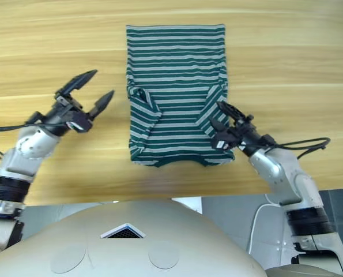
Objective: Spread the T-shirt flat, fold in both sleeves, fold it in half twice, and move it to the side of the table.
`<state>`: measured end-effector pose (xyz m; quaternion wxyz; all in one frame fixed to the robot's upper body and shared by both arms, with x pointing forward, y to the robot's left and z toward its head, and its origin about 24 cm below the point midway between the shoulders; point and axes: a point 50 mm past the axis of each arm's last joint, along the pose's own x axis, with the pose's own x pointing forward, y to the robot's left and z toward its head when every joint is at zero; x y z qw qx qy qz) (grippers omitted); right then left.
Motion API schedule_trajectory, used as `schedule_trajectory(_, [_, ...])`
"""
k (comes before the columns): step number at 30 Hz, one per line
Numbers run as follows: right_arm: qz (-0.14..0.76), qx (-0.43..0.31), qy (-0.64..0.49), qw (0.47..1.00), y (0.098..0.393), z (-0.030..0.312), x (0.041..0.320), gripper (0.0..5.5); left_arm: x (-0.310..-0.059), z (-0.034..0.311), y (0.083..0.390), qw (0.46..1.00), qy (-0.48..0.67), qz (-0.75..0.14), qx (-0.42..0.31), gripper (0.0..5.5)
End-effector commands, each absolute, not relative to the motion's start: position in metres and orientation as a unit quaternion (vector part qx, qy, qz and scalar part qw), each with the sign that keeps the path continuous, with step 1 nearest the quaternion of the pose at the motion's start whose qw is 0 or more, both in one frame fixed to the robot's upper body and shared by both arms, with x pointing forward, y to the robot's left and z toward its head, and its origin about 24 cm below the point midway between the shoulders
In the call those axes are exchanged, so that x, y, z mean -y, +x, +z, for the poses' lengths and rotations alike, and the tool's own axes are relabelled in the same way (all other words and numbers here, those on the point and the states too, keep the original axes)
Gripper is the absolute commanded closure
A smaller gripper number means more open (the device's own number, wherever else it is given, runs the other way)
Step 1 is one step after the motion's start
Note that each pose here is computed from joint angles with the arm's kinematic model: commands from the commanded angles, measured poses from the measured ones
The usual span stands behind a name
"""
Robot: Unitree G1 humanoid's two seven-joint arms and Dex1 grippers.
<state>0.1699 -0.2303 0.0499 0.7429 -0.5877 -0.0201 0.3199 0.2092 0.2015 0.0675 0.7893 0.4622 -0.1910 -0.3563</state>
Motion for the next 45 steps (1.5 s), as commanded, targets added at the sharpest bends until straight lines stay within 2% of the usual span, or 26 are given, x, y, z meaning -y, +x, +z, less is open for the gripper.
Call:
schedule_trajectory(1, [0.347, -0.074, -0.621, 0.699, 0.149, 0.054, 0.269, 2.19, -0.228, 0.055, 0.193, 0.73, 0.519, -0.437, 0.084, 1.93])
schedule_trajectory(7, [0.366, -0.192, -0.672, 0.614, 0.123, 0.055, 0.313, 2.19, -0.216, 0.024, 0.167, 0.656, 0.498, -0.567, 0.016, 1.8])
schedule_trajectory(10, [0.395, -0.179, -0.654, 0.62, 0.112, 0.055, 0.3, 2.19, -0.208, 0.009, 0.163, 0.63, 0.492, -0.6, 0.0, 2.1])
schedule_trajectory(12, [0.407, -0.167, -0.644, 0.626, 0.108, 0.054, 0.292, 2.19, -0.204, -0.001, 0.158, 0.608, 0.491, -0.624, -0.012, 2.1])
schedule_trajectory(19, [0.443, -0.122, -0.61, 0.646, 0.112, 0.042, 0.263, 2.19, -0.184, -0.015, 0.154, 0.579, 0.47, -0.666, 0.003, 2.1])
schedule_trajectory(24, [0.446, -0.113, -0.611, 0.644, 0.118, 0.041, 0.262, 2.19, -0.171, -0.022, 0.144, 0.554, 0.445, -0.704, 0.016, 2.1])
schedule_trajectory(36, [0.478, -0.092, -0.606, 0.629, 0.119, 0.043, 0.258, 2.19, -0.17, -0.028, 0.138, 0.543, 0.433, -0.719, 0.006, 2.1])
schedule_trajectory(39, [0.489, -0.086, -0.604, 0.624, 0.119, 0.044, 0.257, 2.68, -0.171, -0.029, 0.141, 0.55, 0.431, -0.715, 0.004, 2.42])
schedule_trajectory(45, [0.499, -0.079, -0.601, 0.62, 0.12, 0.044, 0.257, 3.79, -0.169, -0.031, 0.138, 0.548, 0.423, -0.722, 0.003, 3.53])
